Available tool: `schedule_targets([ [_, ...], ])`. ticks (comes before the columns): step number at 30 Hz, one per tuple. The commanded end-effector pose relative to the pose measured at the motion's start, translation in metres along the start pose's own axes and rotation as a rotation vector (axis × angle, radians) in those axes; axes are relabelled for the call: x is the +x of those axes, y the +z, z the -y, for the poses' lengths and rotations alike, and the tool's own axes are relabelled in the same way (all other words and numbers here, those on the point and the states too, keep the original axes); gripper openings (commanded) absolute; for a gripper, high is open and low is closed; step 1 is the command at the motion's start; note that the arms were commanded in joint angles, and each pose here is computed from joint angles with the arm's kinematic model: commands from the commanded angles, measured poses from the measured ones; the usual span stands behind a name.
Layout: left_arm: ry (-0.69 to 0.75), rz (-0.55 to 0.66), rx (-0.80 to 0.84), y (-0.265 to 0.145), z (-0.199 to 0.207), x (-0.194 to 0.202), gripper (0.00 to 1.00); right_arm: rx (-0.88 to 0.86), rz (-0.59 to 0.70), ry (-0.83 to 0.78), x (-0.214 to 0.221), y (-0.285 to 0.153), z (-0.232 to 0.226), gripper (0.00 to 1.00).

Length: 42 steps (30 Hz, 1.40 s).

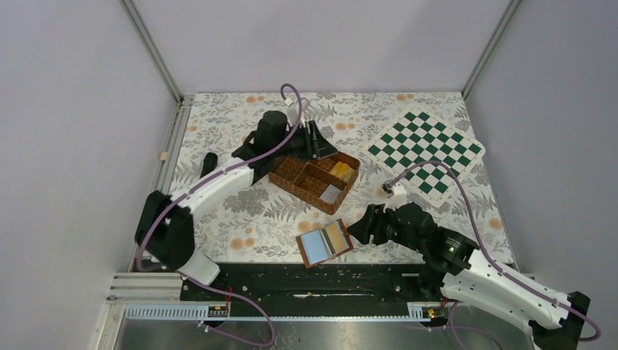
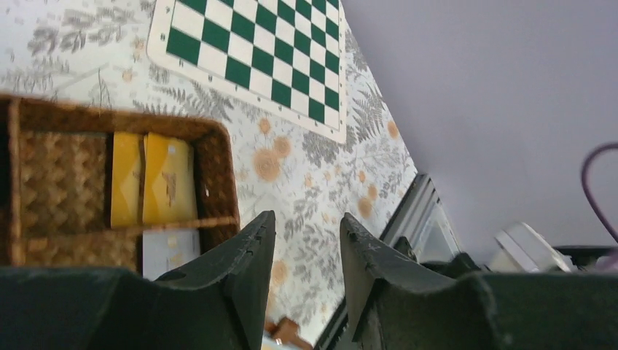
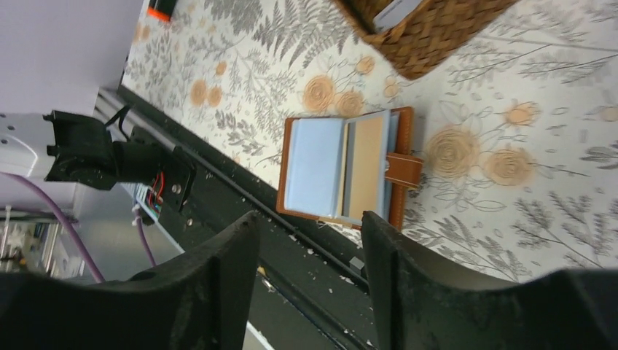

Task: Take the credit cards out of the card holder
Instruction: Place the credit card in the storage box, then pick up the card holder from the center of the board.

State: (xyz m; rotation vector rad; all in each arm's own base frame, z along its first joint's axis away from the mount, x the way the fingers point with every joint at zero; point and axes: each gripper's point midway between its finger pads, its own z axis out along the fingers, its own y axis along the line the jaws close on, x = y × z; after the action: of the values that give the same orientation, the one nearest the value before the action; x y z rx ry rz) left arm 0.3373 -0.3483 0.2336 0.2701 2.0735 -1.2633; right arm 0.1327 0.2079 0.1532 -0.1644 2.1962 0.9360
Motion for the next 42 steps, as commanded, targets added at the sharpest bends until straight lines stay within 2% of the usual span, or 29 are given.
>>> schedule_targets([
  [1, -0.082, -0.038, -0.083, -0.038, -0.010, 0.038, 0.38, -0.128, -0.048, 0.008, -0.001, 0.014, -0.033, 0.57],
  [5, -0.123, -0.123, -0.128, -0.063, -0.025, 0.108, 0.38, -0.162, -0.102, 0.011, 0.011, 0.034, -0.038, 0.52],
  [6, -0.126, -0.137, -0.136, -0.067, -0.026, 0.122, 0.38, -0.138, -0.112, 0.013, 0.013, 0.040, -0.034, 0.56],
  [8, -0.139, -0.157, -0.147, -0.075, -0.026, 0.146, 0.38, -0.096, -0.121, -0.012, 0.017, 0.047, -0.024, 0.74],
  [10, -0.158, -0.165, -0.148, -0.082, -0.023, 0.165, 0.37, -0.043, -0.109, -0.055, 0.019, 0.053, -0.009, 0.81],
  [16, -0.217, -0.141, -0.118, -0.086, -0.013, 0.198, 0.34, 0.034, -0.122, -0.051, 0.033, 0.061, 0.020, 0.89],
  [19, -0.230, -0.133, -0.130, -0.083, -0.015, 0.210, 0.34, 0.028, -0.129, -0.032, 0.040, 0.068, 0.026, 0.89],
  [26, -0.230, -0.108, -0.197, -0.079, -0.028, 0.226, 0.33, 0.036, -0.162, -0.012, 0.056, 0.081, 0.040, 0.77],
  [36, -0.271, -0.090, -0.214, -0.077, -0.038, 0.240, 0.32, -0.014, -0.192, 0.078, 0.076, 0.095, 0.043, 0.53],
  [42, -0.272, -0.092, -0.231, -0.076, -0.040, 0.248, 0.32, -0.079, -0.172, 0.199, 0.086, 0.094, 0.039, 0.22],
])
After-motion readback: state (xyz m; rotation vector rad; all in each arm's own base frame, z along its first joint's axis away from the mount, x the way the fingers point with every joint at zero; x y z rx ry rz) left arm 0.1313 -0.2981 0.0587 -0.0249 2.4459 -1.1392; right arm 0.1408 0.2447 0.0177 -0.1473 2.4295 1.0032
